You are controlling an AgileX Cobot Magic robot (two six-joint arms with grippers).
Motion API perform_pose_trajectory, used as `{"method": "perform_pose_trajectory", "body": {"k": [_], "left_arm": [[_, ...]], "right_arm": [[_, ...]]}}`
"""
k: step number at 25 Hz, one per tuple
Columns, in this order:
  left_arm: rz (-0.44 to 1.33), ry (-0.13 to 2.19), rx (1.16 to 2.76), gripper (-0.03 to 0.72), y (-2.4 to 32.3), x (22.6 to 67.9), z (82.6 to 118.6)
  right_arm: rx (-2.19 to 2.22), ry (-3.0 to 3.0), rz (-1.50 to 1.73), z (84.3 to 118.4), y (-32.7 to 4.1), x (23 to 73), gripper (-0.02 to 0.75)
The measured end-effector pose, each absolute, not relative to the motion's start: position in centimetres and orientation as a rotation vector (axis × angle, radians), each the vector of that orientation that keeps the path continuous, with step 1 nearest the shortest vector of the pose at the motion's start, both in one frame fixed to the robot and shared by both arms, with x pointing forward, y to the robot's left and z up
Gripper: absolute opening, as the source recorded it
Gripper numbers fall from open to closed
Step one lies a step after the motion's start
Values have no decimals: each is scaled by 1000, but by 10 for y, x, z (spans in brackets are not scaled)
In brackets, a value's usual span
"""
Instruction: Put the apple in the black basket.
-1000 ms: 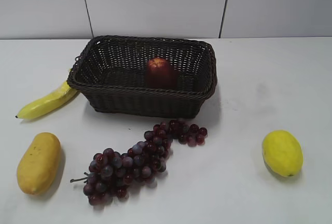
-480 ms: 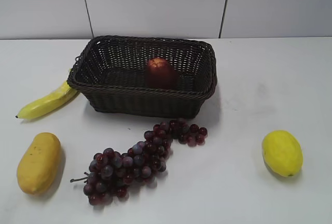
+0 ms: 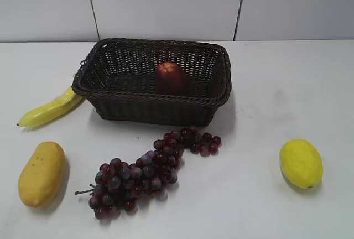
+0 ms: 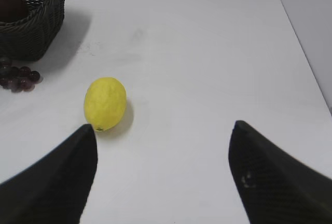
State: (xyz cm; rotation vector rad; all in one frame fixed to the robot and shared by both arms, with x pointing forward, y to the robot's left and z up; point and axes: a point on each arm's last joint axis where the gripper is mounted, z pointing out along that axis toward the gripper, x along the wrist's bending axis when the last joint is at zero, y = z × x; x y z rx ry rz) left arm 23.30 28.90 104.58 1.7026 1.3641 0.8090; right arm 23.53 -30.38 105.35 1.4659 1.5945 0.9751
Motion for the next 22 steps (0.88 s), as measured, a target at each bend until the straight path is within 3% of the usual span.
{"method": "perform_pose_trajectory", "body": {"k": [22], "left_arm": [[809,1364,1703,220,289,233,1046]], "right_arm": [[1510,1537,934,1053,-304,235,591]]}}
